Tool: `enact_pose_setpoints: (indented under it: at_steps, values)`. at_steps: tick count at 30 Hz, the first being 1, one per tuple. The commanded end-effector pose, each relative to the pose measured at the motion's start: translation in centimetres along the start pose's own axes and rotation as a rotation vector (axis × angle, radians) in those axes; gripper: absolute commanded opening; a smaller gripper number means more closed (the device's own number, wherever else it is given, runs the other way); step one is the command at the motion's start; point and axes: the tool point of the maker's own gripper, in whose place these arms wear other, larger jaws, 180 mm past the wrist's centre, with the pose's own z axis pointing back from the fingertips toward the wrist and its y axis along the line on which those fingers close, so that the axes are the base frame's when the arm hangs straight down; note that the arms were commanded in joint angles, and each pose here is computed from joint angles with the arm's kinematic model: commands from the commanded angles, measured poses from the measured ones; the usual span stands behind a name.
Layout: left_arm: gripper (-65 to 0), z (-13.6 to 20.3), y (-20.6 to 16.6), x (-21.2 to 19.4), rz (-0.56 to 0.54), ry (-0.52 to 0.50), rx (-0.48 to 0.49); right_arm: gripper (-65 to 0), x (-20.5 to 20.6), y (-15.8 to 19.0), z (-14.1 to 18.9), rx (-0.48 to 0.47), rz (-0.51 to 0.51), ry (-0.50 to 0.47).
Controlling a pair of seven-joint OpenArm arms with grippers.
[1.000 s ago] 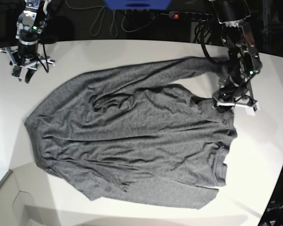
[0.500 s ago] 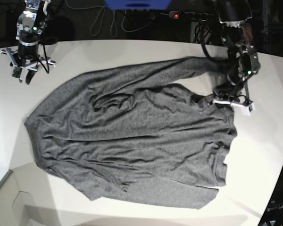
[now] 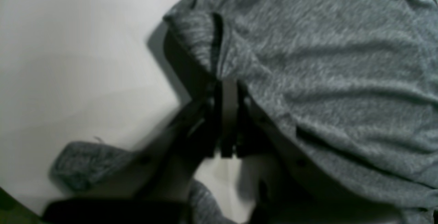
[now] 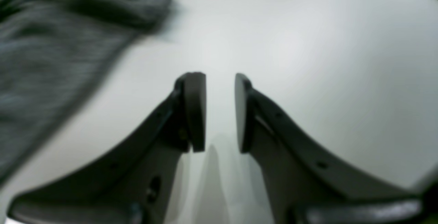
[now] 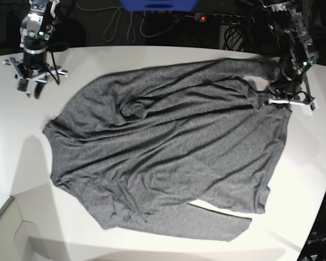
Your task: Layout the t-shirt on the table in an organized manner, then fold the t-shirt properly
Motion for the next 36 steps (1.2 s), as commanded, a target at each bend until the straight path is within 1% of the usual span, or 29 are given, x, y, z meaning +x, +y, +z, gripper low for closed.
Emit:
enact_pose_setpoints:
  at_steps: [1, 4, 8, 10, 11, 14, 15, 17, 20, 22, 25, 27, 31, 35, 36]
  values:
    - [-65.0, 0.1, -0.3, 1.2, -0.009, -0.034, -0.012, -49.4, 1.6, 0.7, 0.0, 0.04, 0.007, -0.054]
    - [-65.0, 0.1, -0.3, 1.0, -0.006, -0.03, -0.01, -49.4, 2.9, 4.0, 0.7, 0.171, -0.013, -0.089]
    - [-64.9, 0.1, -0.2, 1.0, -0.006, -0.03, -0.01, -49.4, 4.8, 6.9, 1.6, 0.29, -0.018, -0.141]
    - [-64.9, 0.1, -0.2, 1.0, -0.006, -0.03, -0.01, -49.9, 5.9, 9.4, 1.6, 0.366, -0.021, -0.168]
    - [-64.9, 0.1, -0.2, 1.0, -0.006, -0.03, -0.01, -50.0, 6.0, 10.1, 1.6, 0.386, -0.023, -0.173]
    - [-64.9, 0.1, -0.2, 1.0, -0.006, -0.03, -0.01, -50.2, 5.0, 12.7, 1.4, 0.451, -0.02, -0.12]
    - [-64.9, 0.1, -0.2, 1.0, -0.006, -0.03, -0.01, -51.0, 4.9, 13.5, 1.1, 0.467, -0.012, -0.1]
    - [-64.9, 0.1, -0.2, 1.0, -0.006, -0.03, -0.01, -54.8, 3.8, 14.5, 0.7, 0.49, -0.001, -0.037]
    - [-64.9, 0.0, -0.3, 1.0, -0.006, -0.031, -0.01, -61.7, 2.2, 14.7, -0.1, 0.488, 0.014, 0.06]
    - [-64.9, 0.0, -0.3, 1.0, -0.006, -0.031, -0.01, -63.6, 0.9, 14.2, -0.3, 0.475, 0.017, 0.113]
    - [-64.9, 0.0, -0.3, 1.0, -0.006, -0.031, -0.01, -63.5, -0.9, 10.4, -0.5, 0.378, -0.005, 0.163]
    - [-64.9, 0.0, -0.3, 1.0, -0.006, -0.031, -0.01, -63.6, -2.1, 8.8, -0.1, 0.337, -0.015, 0.19]
    - [-64.9, -0.1, -0.9, 1.7, -0.002, -0.045, -0.023, -63.6, -4.4, 6.7, 1.2, 0.292, -0.018, 0.247]
    - [-64.9, -0.2, -1.1, 1.6, -0.005, -0.043, -0.027, -63.6, -5.5, 6.1, 2.0, 0.284, -0.012, 0.277]
    - [-64.9, -0.2, -1.1, 1.7, -0.004, -0.045, -0.028, -63.5, -5.7, 5.4, 2.0, 0.266, -0.015, 0.282]
